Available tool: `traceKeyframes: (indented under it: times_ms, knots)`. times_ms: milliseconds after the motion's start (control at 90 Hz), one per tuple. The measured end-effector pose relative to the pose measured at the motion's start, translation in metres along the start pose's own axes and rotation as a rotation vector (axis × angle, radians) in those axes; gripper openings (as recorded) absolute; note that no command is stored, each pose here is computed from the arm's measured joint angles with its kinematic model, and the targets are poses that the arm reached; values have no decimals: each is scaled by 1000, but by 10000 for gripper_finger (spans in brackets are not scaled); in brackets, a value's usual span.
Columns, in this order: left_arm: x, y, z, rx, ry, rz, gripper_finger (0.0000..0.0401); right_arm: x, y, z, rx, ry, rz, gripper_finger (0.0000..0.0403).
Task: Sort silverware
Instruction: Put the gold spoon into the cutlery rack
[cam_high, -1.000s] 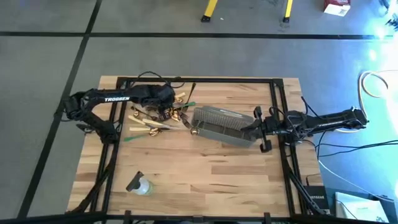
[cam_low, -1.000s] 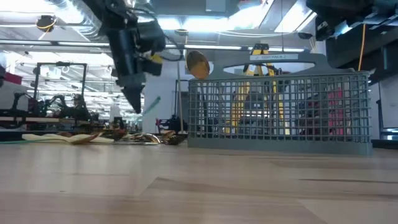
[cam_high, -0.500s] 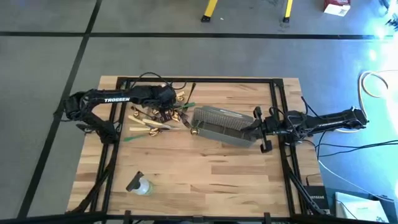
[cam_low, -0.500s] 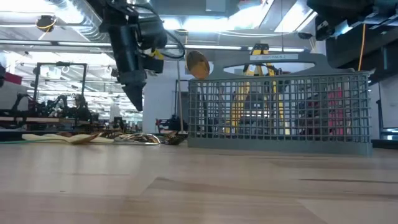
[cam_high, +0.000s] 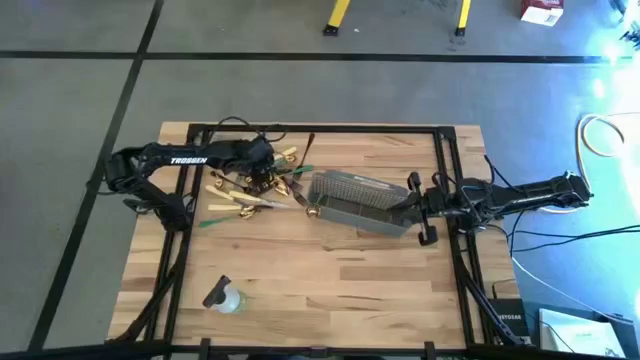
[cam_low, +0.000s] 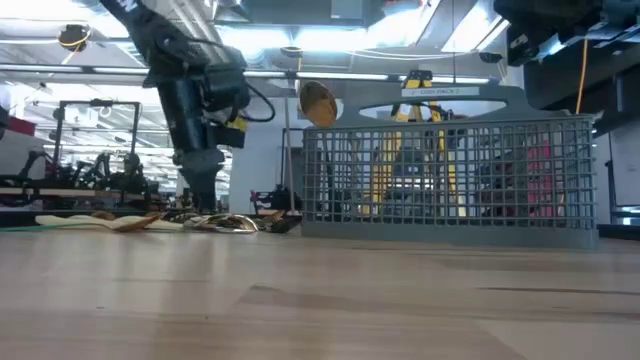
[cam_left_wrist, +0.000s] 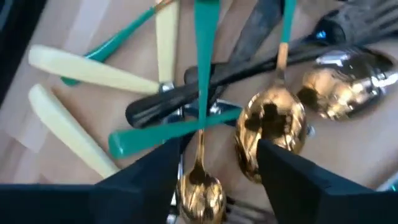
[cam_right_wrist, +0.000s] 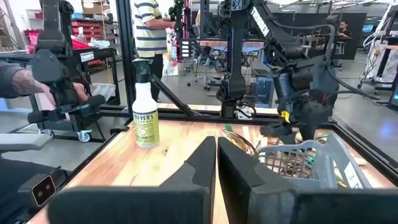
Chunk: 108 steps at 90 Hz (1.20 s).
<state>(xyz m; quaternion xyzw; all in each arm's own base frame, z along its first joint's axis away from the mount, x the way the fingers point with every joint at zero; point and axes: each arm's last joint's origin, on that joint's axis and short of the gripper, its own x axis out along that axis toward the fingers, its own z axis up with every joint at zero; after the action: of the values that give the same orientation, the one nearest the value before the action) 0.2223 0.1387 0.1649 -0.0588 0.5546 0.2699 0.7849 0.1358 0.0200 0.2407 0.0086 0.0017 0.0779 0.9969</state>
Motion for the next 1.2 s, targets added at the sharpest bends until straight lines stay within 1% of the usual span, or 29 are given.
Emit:
traceKeyframes:
  times_ms: [89, 178, 344, 522, 633, 811, 878, 1044, 1200]
  knots:
    - [4, 3, -1, -6, -13, 4, 208, 0, 0, 0, 0, 0, 0, 0]
    - [11, 8, -3, -18, 1, 10, 201, 0, 0, 0, 0, 0, 0, 0]
    - [28, 15, -7, -27, 59, 0, 171, 0, 0, 0, 2, -1, 0, 0]
    - [39, 16, -7, -17, 74, -19, 136, 0, 0, -1, 3, 7, -1, 0]
    - [38, 15, -6, -4, 60, -24, 105, 0, 0, -1, 4, 9, -1, 0]
    - [32, 15, -3, 0, 29, -25, 32, 0, 0, -1, 4, 13, -1, 0]
    - [28, 16, -4, -5, 23, -27, 10, 0, 0, -1, 4, 14, -1, 0]
    - [21, 17, -4, -10, 11, -25, 7, 0, 0, -1, 4, 14, -1, 0]
    - [20, 17, -5, -9, 22, -28, 3, 0, 0, -1, 4, 13, -1, 0]
